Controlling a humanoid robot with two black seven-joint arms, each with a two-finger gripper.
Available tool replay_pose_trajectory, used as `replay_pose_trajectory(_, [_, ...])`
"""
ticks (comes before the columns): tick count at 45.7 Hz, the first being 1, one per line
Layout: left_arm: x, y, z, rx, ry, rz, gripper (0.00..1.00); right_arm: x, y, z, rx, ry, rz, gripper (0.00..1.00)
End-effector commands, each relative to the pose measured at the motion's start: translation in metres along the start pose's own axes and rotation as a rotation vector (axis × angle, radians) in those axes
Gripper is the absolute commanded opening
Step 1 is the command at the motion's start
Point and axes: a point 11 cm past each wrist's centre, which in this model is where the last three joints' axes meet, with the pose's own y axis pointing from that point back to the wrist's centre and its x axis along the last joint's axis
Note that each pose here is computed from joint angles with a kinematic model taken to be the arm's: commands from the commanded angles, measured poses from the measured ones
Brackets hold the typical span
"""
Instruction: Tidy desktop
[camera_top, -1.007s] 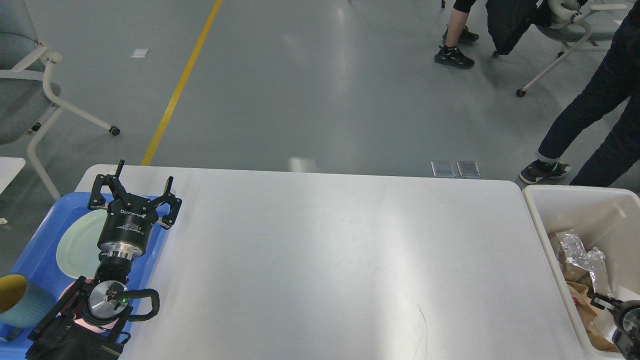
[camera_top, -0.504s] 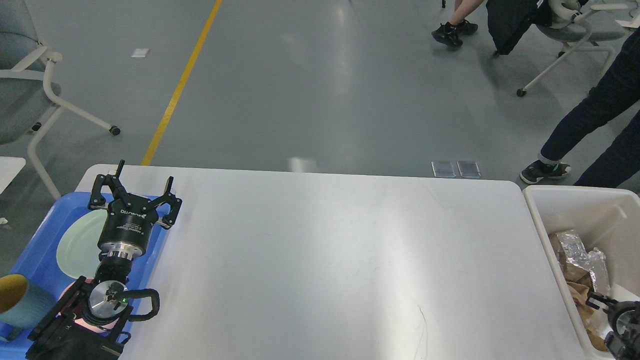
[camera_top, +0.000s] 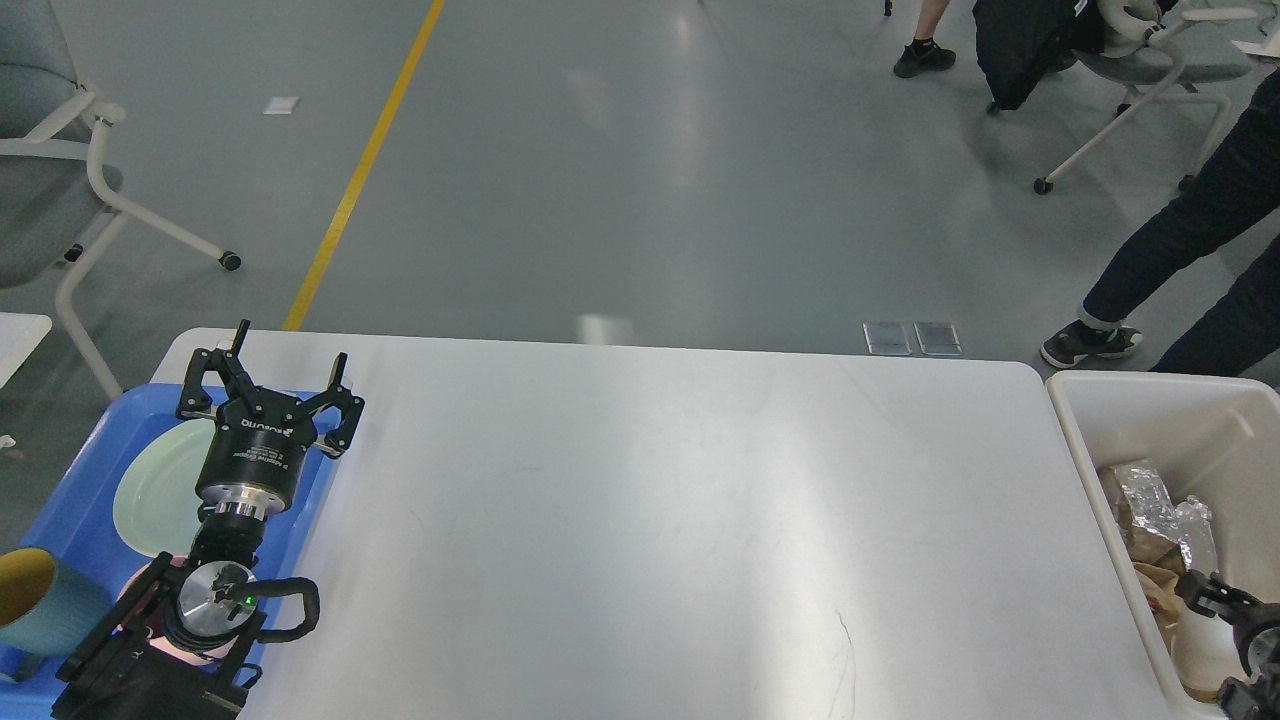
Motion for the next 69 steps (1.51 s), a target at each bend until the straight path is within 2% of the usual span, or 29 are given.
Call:
replay_pose_trajectory(1, [0.000,0.000,0.000,0.000,0.000,0.000,0.96,0.005,-0.001,0.002,-0.007,-0.028,0.010,1.00])
replay_pose_trajectory(4, [0.000,0.000,0.000,0.000,0.000,0.000,0.96,0.010,-0.002,0.000,-0.013,-0.088,0.025,1.00])
replay_pose_trajectory(7, [0.000,0.000,0.000,0.000,0.000,0.000,0.96,0.033,-0.004,-0.004,-0.023,-0.233,0.066,1.00])
replay_pose_trajectory(15, [0.000,0.000,0.000,0.000,0.000,0.000,0.96,0.120,-0.006,-0.013,-0.018,-0.964,0.163,1.00])
replay_pose_trajectory(19, [0.000,0.000,0.000,0.000,-0.001,0.000,0.96,0.146,0.000,-0.047,0.096,-1.242,0.094,1.00])
replay_pose_trajectory(24, [0.000,0.000,0.000,0.000,0.000,0.000,0.96,0.191,0.018,-0.067,0.281,-1.507,0.061,1.00])
replay_pose_trajectory(30, [0.001,0.001,0.000,-0.001,-0.001,0.001,0.96,0.224,0.043,-0.091,0.493,-1.856,0.004,1.00])
replay_pose_trajectory(34, [0.000,0.001,0.000,-0.001,0.000,0.001,0.96,0.210,0.060,-0.120,0.619,-2.022,-0.125,1.00])
replay_pose_trajectory(39, [0.001,0.001,0.000,-0.001,-0.001,0.001,0.96,0.193,0.088,-0.149,0.861,-1.881,-0.188,1.00])
replay_pose_trajectory(43, [0.000,0.001,0.000,-0.001,0.000,0.001,0.96,0.167,0.102,-0.181,0.955,-1.857,-0.245,1.00])
replay_pose_trajectory(45, [0.000,0.001,0.000,0.001,0.000,0.001,0.96,0.147,0.111,-0.202,0.967,-1.876,-0.295,1.00])
replay_pose_trajectory(53, [0.000,0.000,0.000,0.000,-0.001,0.000,0.96,0.127,0.121,-0.219,0.970,-1.868,-0.337,1.00])
replay_pose_trajectory(69, [0.000,0.000,0.000,0.000,-0.001,0.000,0.96,0.140,0.117,-0.199,1.028,-1.940,-0.211,1.00])
